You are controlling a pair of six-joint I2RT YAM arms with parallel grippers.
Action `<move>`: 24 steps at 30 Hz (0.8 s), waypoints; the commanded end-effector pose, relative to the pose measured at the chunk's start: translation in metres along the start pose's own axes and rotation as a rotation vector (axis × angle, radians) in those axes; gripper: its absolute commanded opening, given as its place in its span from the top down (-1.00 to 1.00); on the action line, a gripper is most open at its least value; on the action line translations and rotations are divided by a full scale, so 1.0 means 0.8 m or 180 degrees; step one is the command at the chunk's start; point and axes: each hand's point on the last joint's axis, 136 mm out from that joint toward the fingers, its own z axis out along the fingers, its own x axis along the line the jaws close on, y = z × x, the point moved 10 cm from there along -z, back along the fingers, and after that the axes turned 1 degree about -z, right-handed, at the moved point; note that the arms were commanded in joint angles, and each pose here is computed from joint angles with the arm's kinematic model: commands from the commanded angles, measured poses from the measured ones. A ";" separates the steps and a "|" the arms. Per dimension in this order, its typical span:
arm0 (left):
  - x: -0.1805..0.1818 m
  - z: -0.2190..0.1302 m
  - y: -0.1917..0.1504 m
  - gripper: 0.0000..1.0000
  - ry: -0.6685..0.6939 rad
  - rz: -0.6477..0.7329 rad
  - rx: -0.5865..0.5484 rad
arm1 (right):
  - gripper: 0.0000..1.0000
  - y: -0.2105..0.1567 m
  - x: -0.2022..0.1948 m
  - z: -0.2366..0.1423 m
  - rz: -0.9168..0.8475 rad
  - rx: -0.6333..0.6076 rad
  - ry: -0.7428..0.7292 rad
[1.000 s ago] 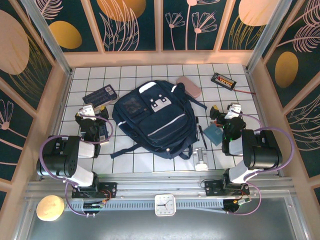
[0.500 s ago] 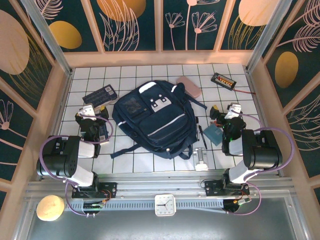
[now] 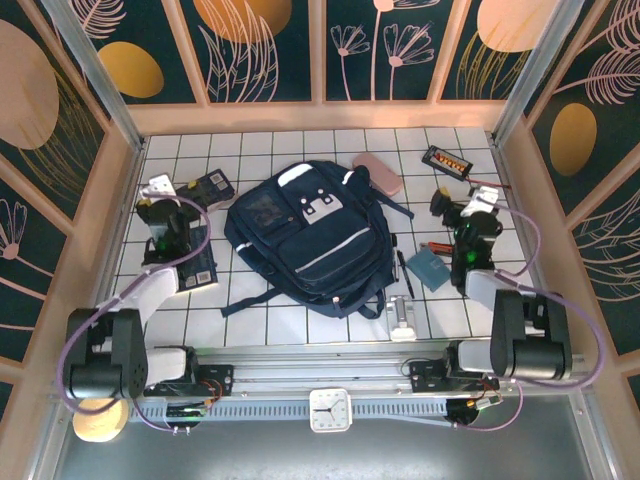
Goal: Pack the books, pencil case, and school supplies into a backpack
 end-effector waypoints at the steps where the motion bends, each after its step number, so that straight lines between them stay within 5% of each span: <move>1: 0.002 -0.009 0.006 -0.98 0.0149 -0.0013 0.0731 | -0.99 0.034 -0.013 0.011 0.0549 0.0585 -0.0354; 11: -0.042 -0.067 0.060 -0.97 -0.1010 -0.0014 0.1105 | -0.91 0.130 0.056 0.008 0.1312 0.1647 0.0586; 18: -0.090 -0.099 0.015 -0.97 -0.1554 0.0015 0.1828 | -0.91 0.079 0.150 -0.019 0.1071 0.2719 0.0966; 24: -0.129 -0.125 -0.007 -0.97 -0.1892 0.0309 0.2033 | -0.89 0.010 0.188 -0.039 0.1070 0.3482 0.1017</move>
